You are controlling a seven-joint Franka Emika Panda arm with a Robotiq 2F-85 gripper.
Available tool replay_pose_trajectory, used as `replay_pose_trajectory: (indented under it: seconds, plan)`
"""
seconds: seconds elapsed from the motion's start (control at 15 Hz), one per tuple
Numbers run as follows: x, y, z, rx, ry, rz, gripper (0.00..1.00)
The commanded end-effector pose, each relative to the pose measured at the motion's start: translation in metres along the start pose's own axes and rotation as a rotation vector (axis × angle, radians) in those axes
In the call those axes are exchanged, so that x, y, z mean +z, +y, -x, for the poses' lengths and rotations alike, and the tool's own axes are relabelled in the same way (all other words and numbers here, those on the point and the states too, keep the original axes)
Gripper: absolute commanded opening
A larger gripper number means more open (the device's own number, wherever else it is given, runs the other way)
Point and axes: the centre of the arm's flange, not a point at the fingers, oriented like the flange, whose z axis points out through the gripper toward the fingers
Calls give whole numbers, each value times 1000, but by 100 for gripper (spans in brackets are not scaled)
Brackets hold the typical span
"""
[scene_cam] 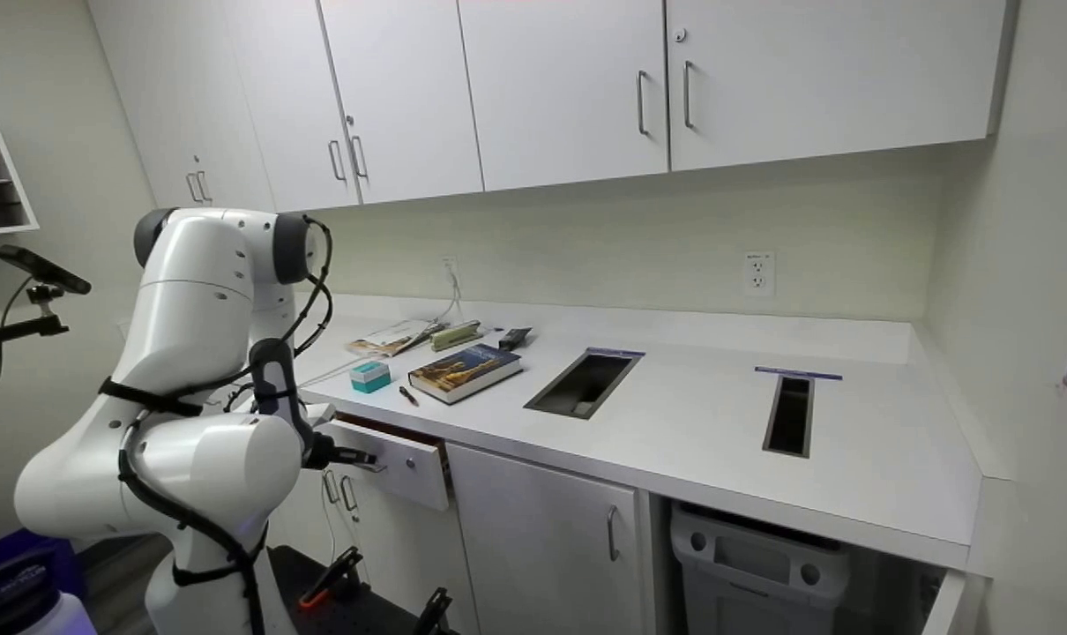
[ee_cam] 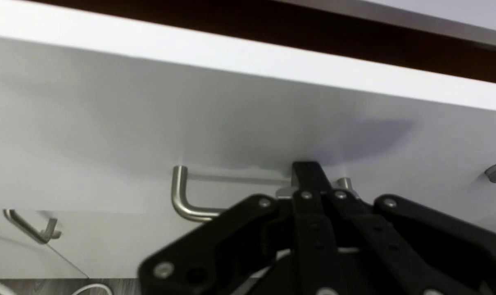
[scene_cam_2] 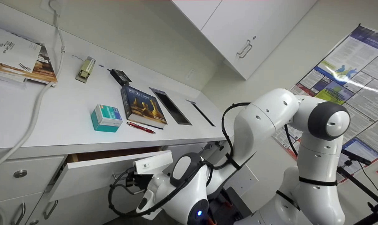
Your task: Remove the pen from the drawer and close it
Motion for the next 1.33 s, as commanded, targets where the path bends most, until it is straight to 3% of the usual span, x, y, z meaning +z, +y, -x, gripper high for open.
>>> replay_pose_trajectory:
  seconds: [0.0, 0.27, 0.47, 0.67, 1.0, 1.27]
  plan:
    - [10, 13, 25, 20, -22, 9, 0]
    - [-60, 2, 63, -42, 42, -27, 0]
    - [-106, -5, 95, -91, 136, -18, 0]
    - [-145, -25, 132, -107, 207, -70, 0]
    - [-188, -73, 192, -90, 285, -70, 0]
    - [-207, -94, 219, -88, 304, -60, 0]
